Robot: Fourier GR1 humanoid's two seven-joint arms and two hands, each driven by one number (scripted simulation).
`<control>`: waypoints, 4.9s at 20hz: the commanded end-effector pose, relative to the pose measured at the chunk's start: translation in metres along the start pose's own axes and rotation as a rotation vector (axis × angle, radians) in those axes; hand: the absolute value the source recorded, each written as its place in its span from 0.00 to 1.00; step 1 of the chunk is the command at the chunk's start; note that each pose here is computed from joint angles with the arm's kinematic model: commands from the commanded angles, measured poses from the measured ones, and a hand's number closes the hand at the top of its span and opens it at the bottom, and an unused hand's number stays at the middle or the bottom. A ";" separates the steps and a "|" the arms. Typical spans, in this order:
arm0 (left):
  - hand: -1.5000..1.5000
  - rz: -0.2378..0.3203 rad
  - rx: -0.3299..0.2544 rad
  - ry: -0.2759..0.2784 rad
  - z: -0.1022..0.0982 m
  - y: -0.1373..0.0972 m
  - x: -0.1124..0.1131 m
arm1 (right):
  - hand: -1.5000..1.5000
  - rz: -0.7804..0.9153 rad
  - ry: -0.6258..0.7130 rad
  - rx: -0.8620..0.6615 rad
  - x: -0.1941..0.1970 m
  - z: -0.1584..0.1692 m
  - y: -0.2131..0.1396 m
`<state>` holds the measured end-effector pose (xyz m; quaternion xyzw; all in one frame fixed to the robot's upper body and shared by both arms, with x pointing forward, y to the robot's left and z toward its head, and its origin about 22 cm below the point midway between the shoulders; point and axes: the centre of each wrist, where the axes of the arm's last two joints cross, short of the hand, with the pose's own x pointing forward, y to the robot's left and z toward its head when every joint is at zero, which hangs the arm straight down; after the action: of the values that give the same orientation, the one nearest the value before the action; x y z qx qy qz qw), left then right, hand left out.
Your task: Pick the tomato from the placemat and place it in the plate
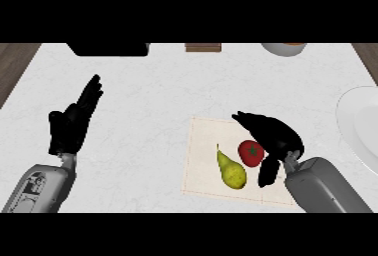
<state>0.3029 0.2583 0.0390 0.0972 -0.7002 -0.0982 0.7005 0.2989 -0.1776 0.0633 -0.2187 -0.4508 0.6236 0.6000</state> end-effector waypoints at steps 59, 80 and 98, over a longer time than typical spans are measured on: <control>0.50 0.007 -0.051 -0.017 -0.004 -0.014 0.005 | 1.00 -0.306 -0.190 -0.694 -0.359 0.223 -0.080; 0.50 0.013 -0.027 -0.009 -0.010 -0.012 0.008 | 0.00 -0.429 -0.124 -0.477 -0.333 0.101 -0.011; 0.50 0.012 -0.022 -0.022 -0.005 -0.011 0.003 | 0.00 -0.926 -0.078 -0.895 -0.380 0.228 -0.040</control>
<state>0.3081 0.2509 0.0400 0.0895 -0.7064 -0.1007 0.6948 0.2270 -0.5977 0.1034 -0.2585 -0.7055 0.0880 0.6540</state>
